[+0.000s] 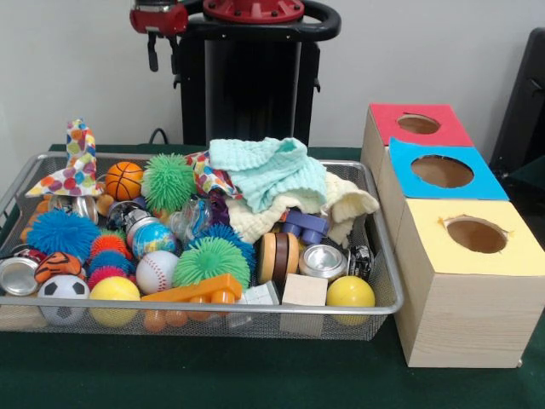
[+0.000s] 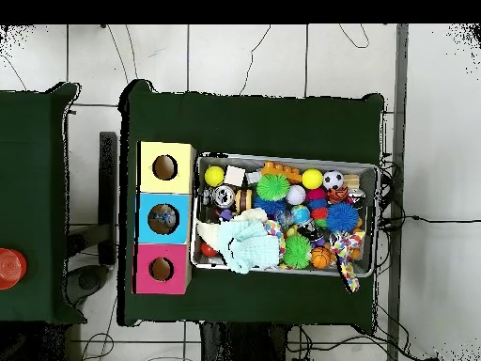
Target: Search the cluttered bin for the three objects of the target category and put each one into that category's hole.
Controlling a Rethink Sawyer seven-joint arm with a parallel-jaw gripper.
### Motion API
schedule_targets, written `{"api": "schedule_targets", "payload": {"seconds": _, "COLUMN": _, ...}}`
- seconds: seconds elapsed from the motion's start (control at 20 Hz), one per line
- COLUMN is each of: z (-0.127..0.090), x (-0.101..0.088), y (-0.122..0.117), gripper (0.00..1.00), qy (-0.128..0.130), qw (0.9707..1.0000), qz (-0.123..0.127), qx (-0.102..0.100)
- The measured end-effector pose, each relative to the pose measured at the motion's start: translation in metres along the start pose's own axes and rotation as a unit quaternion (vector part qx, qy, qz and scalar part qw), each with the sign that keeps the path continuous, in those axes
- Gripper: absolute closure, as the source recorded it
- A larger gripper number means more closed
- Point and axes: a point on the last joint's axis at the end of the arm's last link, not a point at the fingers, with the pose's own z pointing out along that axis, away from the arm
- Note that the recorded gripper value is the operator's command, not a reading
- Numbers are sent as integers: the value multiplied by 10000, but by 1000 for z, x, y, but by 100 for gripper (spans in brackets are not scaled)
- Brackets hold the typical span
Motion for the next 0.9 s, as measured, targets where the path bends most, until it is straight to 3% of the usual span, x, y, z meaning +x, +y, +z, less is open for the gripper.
{"api": "schedule_targets", "payload": {"seconds": 0.5, "z": 15, "x": 0, "y": -4, "gripper": 0, "qy": 227, "qw": 9991, "qz": -359, "qx": 86}}
{"api": "schedule_targets", "payload": {"seconds": 0.75, "z": 20, "x": 4, "y": -20, "gripper": 0, "qy": 505, "qw": 9959, "qz": -731, "qx": 162}}
{"api": "schedule_targets", "payload": {"seconds": 0.9, "z": 25, "x": 10, "y": -37, "gripper": 0, "qy": 776, "qw": 9946, "qz": -634, "qx": 279}}
